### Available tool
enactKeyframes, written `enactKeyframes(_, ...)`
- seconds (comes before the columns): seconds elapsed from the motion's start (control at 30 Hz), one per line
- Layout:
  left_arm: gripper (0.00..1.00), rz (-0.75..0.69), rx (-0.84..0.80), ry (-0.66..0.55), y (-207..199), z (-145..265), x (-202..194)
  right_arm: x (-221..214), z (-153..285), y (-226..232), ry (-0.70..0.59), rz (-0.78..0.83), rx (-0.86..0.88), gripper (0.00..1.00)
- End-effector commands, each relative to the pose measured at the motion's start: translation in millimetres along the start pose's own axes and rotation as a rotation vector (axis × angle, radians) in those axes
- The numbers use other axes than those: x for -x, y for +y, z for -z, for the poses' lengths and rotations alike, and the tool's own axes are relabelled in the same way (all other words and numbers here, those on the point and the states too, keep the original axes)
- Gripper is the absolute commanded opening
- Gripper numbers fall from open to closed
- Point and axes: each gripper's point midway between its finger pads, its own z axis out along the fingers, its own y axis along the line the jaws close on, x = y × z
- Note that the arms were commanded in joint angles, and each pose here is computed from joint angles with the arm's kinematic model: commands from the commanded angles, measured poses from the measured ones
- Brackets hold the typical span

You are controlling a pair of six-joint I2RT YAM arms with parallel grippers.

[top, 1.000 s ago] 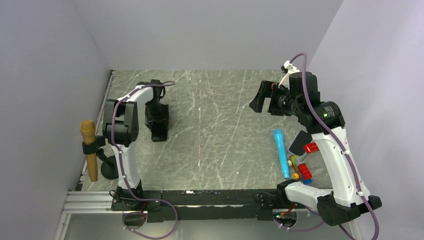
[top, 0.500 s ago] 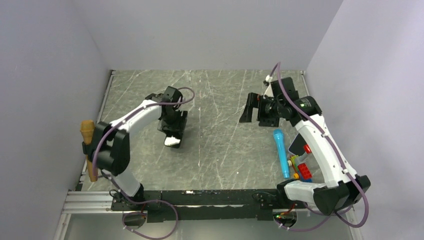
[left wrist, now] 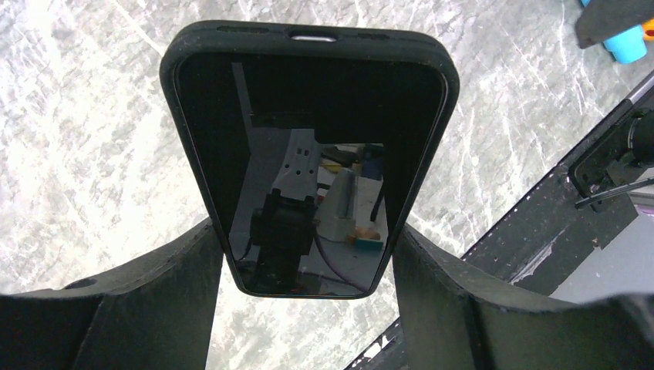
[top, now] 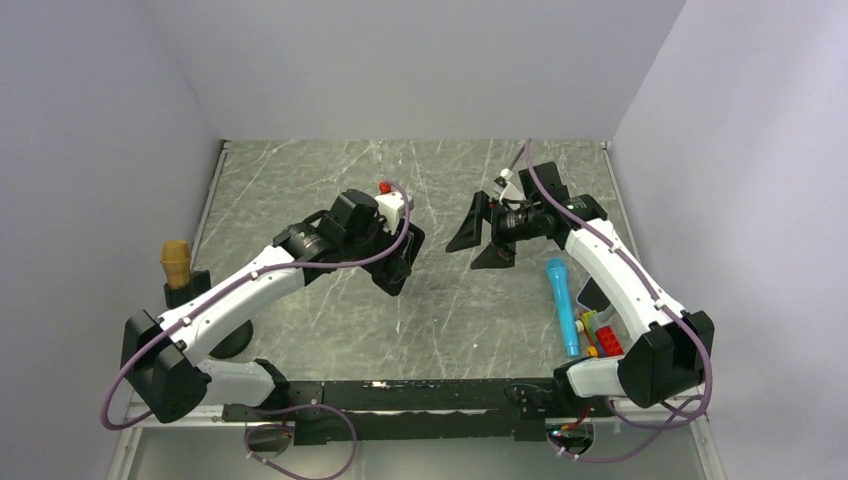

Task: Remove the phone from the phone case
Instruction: Pick up the phone at the center of the board.

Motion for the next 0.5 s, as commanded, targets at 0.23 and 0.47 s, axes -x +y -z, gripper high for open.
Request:
enactKeyframes(0.23,0.0,-0.173,-0.096,-0.051,-33,8,4,14,-19,63,0.043,0.029,0.211,0.76)
enactKeyframes(0.47,0.0,-0.262,-0.12,-0.008,-49,7,-8,-10,-55,55,0.134,0.053,0.152,0.62)
